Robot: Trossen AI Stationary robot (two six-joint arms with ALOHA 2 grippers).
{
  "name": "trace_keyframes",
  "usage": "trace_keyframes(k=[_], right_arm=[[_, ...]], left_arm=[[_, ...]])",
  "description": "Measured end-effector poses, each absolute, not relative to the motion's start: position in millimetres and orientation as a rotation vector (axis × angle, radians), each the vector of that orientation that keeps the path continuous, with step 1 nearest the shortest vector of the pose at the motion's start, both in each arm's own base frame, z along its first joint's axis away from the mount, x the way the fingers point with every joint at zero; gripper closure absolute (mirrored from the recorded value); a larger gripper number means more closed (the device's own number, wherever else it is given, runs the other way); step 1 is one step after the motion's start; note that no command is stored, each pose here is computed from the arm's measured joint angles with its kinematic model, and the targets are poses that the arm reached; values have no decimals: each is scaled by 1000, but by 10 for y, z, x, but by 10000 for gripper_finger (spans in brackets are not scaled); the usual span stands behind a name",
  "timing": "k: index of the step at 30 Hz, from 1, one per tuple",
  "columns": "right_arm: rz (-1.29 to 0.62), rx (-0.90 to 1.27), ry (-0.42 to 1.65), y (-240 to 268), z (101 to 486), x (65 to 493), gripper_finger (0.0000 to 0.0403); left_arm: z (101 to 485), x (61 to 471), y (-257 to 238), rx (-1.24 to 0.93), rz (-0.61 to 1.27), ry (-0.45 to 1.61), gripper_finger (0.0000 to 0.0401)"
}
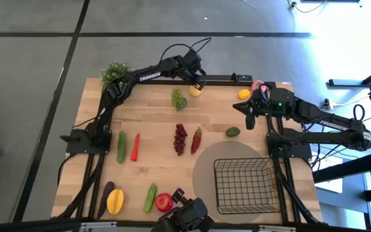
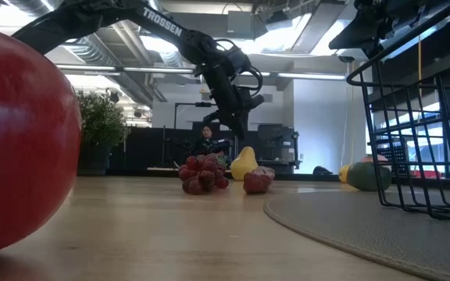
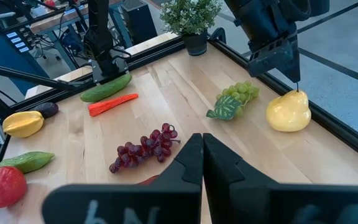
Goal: Build produce basket
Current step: Put the pear into the wire basket
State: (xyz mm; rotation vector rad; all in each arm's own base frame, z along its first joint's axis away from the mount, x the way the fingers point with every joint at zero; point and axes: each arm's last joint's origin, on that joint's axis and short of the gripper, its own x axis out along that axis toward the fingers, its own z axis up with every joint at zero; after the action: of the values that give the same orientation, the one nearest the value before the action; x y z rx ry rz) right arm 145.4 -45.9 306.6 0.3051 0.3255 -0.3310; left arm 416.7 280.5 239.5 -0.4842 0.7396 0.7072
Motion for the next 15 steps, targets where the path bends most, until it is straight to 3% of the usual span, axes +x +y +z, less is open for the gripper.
trace_keyframes(k=[15], right_arm=[[-332,305,325,-459,3066,1453,402]], left_arm=[[2218,4223,2816,-480,692,775,374]])
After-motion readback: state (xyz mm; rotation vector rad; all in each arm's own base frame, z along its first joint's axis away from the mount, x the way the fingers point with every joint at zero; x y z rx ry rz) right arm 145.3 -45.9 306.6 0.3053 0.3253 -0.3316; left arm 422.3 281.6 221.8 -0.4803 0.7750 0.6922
